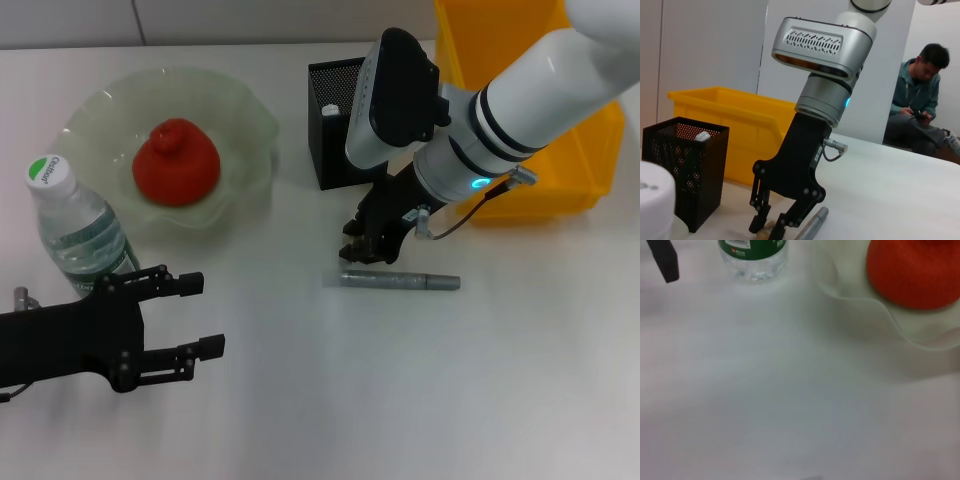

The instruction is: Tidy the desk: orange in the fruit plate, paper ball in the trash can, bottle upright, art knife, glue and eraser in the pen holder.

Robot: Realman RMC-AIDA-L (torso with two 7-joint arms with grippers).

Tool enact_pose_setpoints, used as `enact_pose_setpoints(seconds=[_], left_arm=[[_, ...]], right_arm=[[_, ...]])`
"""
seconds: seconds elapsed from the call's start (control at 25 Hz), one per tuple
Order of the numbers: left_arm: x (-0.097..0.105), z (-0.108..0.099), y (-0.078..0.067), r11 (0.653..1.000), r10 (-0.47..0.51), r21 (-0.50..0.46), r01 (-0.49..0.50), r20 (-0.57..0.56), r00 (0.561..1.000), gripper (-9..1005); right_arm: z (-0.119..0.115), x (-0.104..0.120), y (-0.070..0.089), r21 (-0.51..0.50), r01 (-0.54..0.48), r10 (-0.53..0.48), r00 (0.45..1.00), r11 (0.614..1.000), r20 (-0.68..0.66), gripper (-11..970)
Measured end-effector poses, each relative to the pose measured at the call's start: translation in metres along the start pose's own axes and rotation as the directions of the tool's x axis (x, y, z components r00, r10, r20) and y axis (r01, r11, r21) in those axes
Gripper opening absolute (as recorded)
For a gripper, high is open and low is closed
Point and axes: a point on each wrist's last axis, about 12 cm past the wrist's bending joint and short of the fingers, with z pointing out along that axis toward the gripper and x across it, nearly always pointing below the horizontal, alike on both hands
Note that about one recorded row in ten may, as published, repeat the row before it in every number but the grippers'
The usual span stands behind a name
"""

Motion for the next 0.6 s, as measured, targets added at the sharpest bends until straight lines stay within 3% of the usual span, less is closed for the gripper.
enact_pose_setpoints(seconds=[0.2,0.4,0.6], left_arm=[[-0.001,-0.001,0.001,1.0,-0.002,-0.001,0.002,-0.001,1.0,770],[-0.001,-0.002,0.002,1.0,-0.004,-0.004,0.004,-0.004,1.0,770],[-0.002,-0.003,0.003,1.0,-0.002,-0.005,0.002,-0.006,1.0,770]], right_arm=[[-0.002,-0.002,-0.001,0.005,-0.012,0.012,1.0,1.0,0.01,340],[-0.007,-0.007,-0.002,0.007,-0.038,0.038,0.997,0.999,0.06,236],[-0.025,-0.008,-0.001,-0.049,-0.106,0.114,0.976,0.993,0.186,249]])
